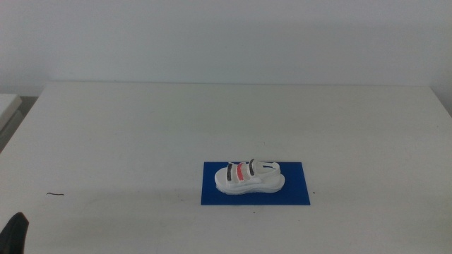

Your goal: Use one arm to grab the shoe from the table and place it on the mat.

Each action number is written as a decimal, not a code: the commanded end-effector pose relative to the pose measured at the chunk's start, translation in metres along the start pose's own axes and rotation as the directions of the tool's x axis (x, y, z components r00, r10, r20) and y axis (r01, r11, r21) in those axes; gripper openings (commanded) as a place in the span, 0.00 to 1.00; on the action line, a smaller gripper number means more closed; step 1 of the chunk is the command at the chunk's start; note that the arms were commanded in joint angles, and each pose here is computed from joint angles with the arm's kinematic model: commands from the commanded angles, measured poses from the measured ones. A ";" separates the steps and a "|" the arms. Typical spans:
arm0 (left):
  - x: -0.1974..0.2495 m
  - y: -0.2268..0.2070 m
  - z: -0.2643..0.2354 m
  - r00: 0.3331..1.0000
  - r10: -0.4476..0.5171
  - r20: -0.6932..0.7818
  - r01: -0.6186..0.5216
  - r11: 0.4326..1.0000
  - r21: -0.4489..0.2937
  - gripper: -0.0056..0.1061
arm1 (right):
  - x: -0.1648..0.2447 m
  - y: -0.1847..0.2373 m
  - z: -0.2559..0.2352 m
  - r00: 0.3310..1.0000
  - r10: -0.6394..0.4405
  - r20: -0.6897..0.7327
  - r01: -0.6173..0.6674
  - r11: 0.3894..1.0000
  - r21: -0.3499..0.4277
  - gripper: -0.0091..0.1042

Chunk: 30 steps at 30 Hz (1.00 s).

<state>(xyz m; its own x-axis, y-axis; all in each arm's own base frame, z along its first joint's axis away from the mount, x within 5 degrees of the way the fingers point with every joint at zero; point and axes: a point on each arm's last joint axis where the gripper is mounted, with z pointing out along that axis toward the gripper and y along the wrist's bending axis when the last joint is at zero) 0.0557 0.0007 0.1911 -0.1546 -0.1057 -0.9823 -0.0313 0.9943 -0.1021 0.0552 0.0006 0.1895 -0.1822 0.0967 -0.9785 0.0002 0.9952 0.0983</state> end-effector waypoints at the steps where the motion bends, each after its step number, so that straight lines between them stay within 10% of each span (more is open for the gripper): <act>1: -0.002 0.000 0.000 0.999 0.013 0.029 -0.013 1.000 0.003 0.89 | 0.000 0.000 0.000 1.000 -0.011 0.009 0.011 1.000 0.000 0.78; 30: -0.008 0.000 -0.001 0.995 0.055 0.089 -0.055 0.999 -0.002 0.89 | 0.000 0.000 0.000 1.000 -0.011 0.009 0.011 1.000 0.000 0.78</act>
